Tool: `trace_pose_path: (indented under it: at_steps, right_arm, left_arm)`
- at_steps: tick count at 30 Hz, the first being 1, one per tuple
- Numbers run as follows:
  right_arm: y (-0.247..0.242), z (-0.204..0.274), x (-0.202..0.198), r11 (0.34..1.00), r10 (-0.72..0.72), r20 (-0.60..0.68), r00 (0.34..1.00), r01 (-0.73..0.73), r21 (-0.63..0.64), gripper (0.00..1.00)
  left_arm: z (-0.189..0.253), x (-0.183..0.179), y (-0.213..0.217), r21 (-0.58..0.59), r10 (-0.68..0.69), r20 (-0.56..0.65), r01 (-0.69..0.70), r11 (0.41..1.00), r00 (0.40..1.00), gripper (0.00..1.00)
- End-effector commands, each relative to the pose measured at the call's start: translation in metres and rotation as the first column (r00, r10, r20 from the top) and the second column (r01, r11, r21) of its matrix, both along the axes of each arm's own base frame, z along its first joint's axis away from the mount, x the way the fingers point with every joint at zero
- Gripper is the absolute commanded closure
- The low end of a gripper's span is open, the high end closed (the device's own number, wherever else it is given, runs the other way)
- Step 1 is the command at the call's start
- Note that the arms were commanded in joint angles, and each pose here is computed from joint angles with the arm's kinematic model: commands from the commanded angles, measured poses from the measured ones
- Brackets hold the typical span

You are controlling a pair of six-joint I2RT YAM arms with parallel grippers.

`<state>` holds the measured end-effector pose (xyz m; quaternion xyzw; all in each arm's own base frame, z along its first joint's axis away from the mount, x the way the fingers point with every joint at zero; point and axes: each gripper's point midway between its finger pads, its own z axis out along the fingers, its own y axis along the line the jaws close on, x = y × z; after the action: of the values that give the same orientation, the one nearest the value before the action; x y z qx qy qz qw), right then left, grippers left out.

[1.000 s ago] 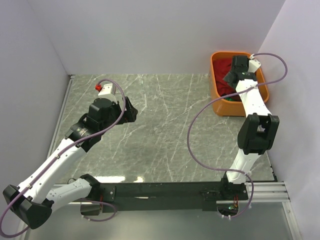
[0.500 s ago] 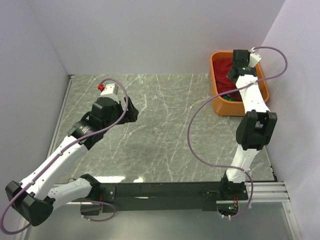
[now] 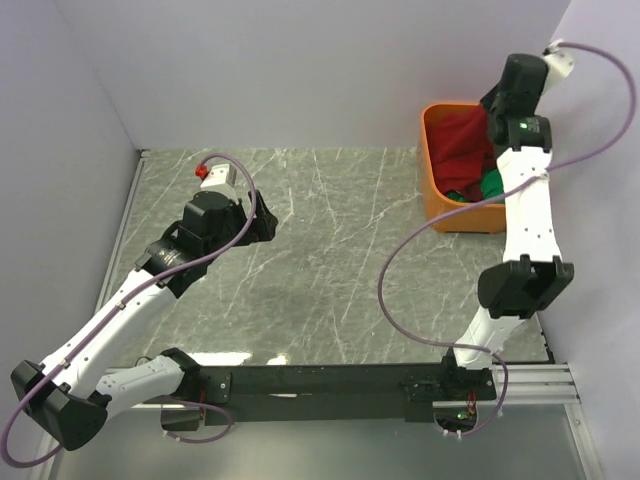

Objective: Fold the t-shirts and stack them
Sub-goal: Grab the tshirt from the pile, then move the tshirt to the center of the board

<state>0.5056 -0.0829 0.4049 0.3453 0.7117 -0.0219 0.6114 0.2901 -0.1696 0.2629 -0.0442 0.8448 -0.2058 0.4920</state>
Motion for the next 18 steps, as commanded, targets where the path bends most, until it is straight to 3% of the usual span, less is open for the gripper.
trace_pose_path:
  at_steps: [1,8,14,18]
  right_arm:
    - [0.005,0.108,-0.035,0.998,0.027,0.263,0.965,-0.011,-0.065,1.00]
    - [0.022,0.202,-0.077,0.988,0.114,0.496,0.860,-0.045,-0.150,1.00]
    - [0.056,0.277,-0.127,0.972,0.215,0.668,0.712,-0.087,-0.219,1.00]
    - [0.080,0.331,-0.178,0.962,0.263,0.786,0.559,-0.088,-0.259,1.00]
  left_arm:
    - [0.027,0.005,-0.003,-0.041,0.002,0.059,0.000,0.999,0.998,0.03]
    - [0.027,0.006,-0.004,-0.044,0.003,0.060,-0.001,0.999,0.998,0.02]
    - [0.027,0.007,-0.001,-0.042,0.018,0.063,-0.015,0.999,0.998,0.03]
    - [0.027,0.006,0.001,-0.039,0.025,0.065,-0.022,0.999,0.998,0.03]
